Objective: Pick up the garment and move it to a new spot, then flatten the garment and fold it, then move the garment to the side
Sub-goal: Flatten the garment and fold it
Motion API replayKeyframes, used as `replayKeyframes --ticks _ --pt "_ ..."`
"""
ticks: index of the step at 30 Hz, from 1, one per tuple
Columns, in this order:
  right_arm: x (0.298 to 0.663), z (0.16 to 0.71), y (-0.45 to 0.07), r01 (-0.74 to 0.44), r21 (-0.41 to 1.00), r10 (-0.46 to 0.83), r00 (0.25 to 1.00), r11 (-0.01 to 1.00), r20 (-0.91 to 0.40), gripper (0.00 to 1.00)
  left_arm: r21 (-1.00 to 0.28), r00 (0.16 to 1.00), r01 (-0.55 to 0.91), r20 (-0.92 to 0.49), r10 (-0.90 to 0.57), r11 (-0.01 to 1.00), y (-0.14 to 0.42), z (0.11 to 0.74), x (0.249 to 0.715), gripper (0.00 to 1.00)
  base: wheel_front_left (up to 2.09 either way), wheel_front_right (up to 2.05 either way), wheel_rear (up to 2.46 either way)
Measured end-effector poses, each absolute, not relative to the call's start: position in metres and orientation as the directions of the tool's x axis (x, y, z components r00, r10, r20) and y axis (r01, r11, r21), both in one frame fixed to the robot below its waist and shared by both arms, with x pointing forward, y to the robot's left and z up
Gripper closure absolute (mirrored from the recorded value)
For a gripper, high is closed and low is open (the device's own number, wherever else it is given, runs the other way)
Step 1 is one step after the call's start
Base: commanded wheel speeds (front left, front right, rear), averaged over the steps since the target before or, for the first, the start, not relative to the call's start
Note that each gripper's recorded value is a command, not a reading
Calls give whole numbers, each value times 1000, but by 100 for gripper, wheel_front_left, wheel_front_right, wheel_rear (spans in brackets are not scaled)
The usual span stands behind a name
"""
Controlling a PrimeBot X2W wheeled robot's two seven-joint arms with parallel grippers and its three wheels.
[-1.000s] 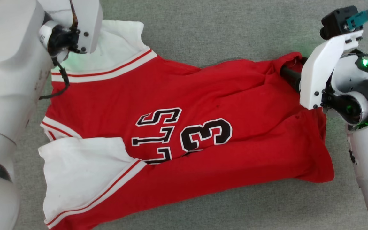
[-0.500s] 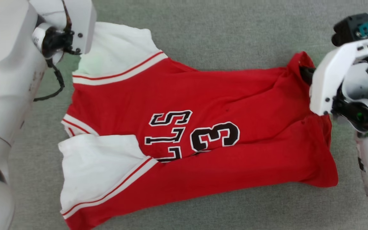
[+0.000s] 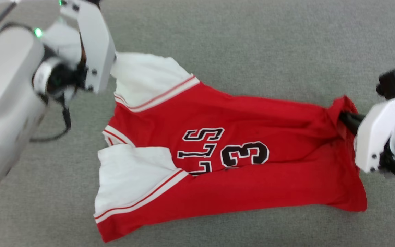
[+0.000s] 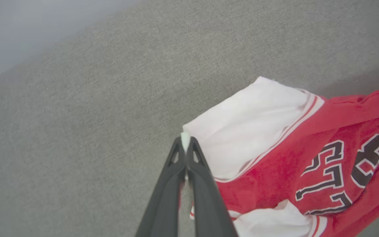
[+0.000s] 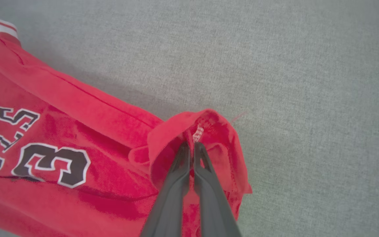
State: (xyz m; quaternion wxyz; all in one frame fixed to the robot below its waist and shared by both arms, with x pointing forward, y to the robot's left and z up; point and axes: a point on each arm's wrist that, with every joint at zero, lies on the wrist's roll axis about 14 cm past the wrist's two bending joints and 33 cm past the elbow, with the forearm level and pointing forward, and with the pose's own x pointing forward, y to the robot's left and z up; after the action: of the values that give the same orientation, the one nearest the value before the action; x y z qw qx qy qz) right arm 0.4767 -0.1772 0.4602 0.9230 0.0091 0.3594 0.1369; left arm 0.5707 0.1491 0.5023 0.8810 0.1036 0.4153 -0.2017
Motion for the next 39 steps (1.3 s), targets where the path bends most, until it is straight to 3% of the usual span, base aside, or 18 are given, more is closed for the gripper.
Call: replayKeyframes --ticks 7,14,19,24,25,26,27,28,29,30,31,32,39 --pt "439 452 -174 -274 136 287 652 952 -702 100 10 517 423 -824 -232 906 162 499 496 100 0 0 0" --pt "410 430 -180 -236 177 285 592 956 -754 100 -85 378 407 -891 -252 910 155 461 418 100 0 0 0" --pt "403 416 -184 -206 190 275 564 960 -779 100 -172 271 380 -919 -287 909 146 432 391 100 0 0 0" --pt "408 412 -184 -205 170 259 574 964 -777 100 -195 262 368 -917 -303 909 144 419 394 100 0 0 0" --pt "411 413 -183 -207 171 262 581 963 -771 90 -199 270 362 -912 -307 911 144 419 397 100 0 0 0" --pt "413 414 -182 -209 172 264 588 963 -765 70 -209 272 359 -909 -316 910 143 418 399 100 0 0 0" --pt "414 415 -181 -212 173 267 590 962 -762 25 -210 283 356 -904 -320 910 142 418 401 86 0 0 0" --pt "416 417 -180 -214 173 269 597 961 -756 0 -207 300 349 -899 -319 914 144 419 405 69 0 0 0" --pt "417 418 -180 -216 171 269 602 961 -752 0 -204 312 349 -895 -319 915 145 420 407 69 0 0 0" --pt "417 420 -180 -216 172 270 608 961 -747 0 -202 327 349 -889 -321 915 146 421 410 51 0 0 0" --pt "418 422 -180 -213 174 270 612 961 -743 0 -202 341 350 -882 -326 915 146 423 412 18 0 0 0" --pt "417 424 -181 -209 178 271 615 962 -741 0 -202 356 347 -875 -328 916 147 425 413 0 0 0 0" --pt "412 441 -200 -150 193 244 660 970 -711 0 -180 494 344 -800 -341 922 153 447 420 0 0 0 0"
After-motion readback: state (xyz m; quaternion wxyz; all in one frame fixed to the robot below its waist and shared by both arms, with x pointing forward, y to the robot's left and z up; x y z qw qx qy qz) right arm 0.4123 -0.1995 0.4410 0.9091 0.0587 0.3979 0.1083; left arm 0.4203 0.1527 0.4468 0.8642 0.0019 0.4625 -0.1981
